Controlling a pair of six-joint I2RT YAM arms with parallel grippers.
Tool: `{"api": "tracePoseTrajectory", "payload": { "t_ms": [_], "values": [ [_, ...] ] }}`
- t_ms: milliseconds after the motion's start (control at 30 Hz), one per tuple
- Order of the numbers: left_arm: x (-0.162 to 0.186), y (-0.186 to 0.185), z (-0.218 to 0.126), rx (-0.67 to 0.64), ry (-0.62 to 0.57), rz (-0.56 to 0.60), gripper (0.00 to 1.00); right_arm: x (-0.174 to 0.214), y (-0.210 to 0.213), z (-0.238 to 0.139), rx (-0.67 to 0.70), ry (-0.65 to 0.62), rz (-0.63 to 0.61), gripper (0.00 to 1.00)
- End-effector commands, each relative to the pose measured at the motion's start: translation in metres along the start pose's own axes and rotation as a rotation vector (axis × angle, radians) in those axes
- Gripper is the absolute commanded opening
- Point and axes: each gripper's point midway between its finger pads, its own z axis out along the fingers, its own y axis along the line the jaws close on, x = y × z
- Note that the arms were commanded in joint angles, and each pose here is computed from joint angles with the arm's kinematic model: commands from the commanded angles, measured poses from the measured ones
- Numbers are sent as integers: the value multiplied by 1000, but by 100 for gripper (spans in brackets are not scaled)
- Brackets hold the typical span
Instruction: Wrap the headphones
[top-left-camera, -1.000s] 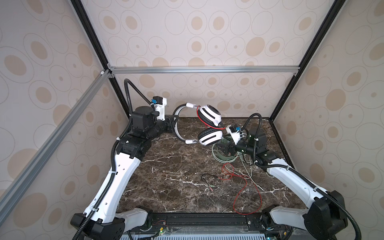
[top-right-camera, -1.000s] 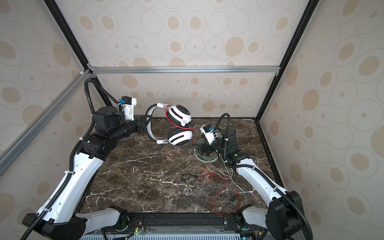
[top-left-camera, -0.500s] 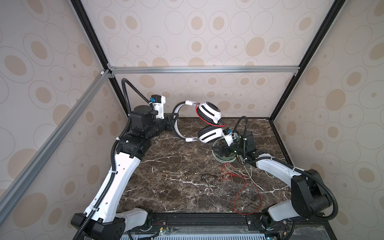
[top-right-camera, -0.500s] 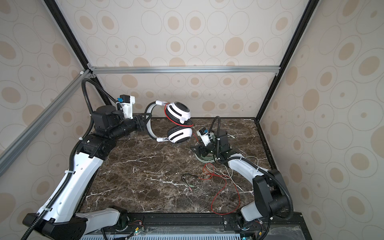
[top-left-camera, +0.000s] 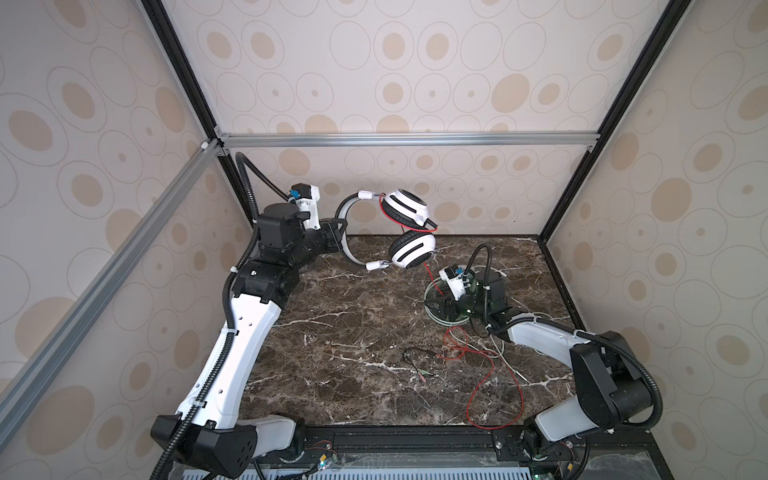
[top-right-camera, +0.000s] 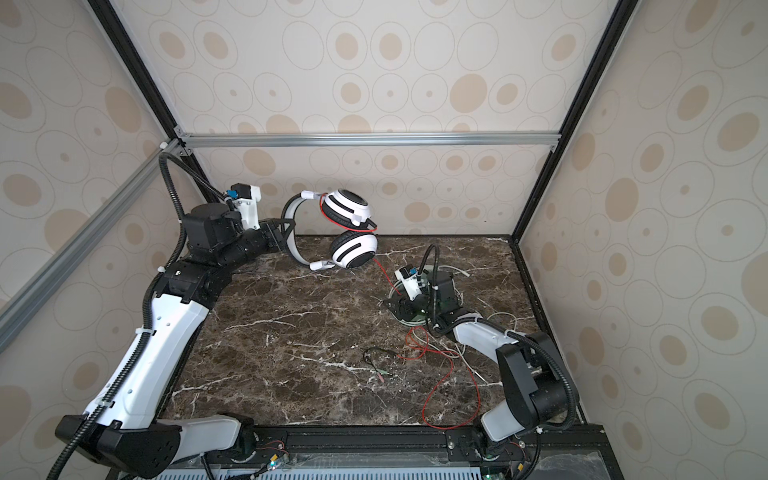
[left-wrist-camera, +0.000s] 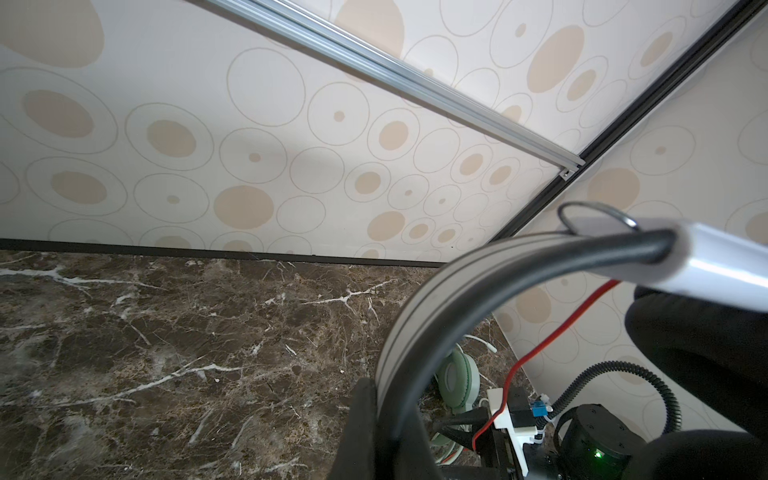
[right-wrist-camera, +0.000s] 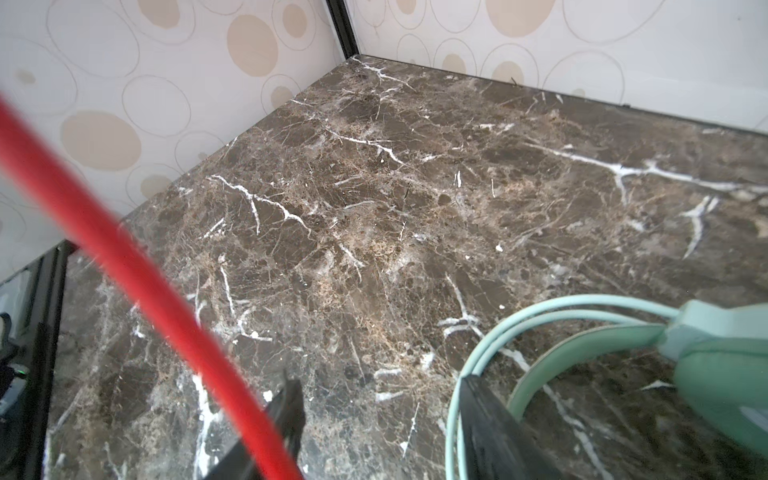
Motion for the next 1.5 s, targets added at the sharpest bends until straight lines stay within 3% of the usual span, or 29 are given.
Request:
{"api": "tracePoseTrajectory", "payload": {
  "t_ms": [0,167,333,500,767,1200,1467],
  "values": [
    [-42,-23,-23,69,-128,-40,0,6,-5,5,9,-6,30,49],
    [-48,-13,-27,32,-164,-72,0,14,-10,9,23,11,48,34],
    [-53,10,-27,-47,-229,-143,0,16,-4,5,39,26,51,11],
    [-49,36,-20,-142,-262,-202,0,21,17,-2,77,75,-8,2],
    [-36,77,-7,-289,-280,-214,0,19,65,-17,102,138,-144,0],
    [6,143,-1,-588,-190,-2,0,-19,142,-39,-13,246,-463,0],
    [47,166,7,-647,-86,100,0,-59,182,-36,-83,228,-583,0]
  ]
}}
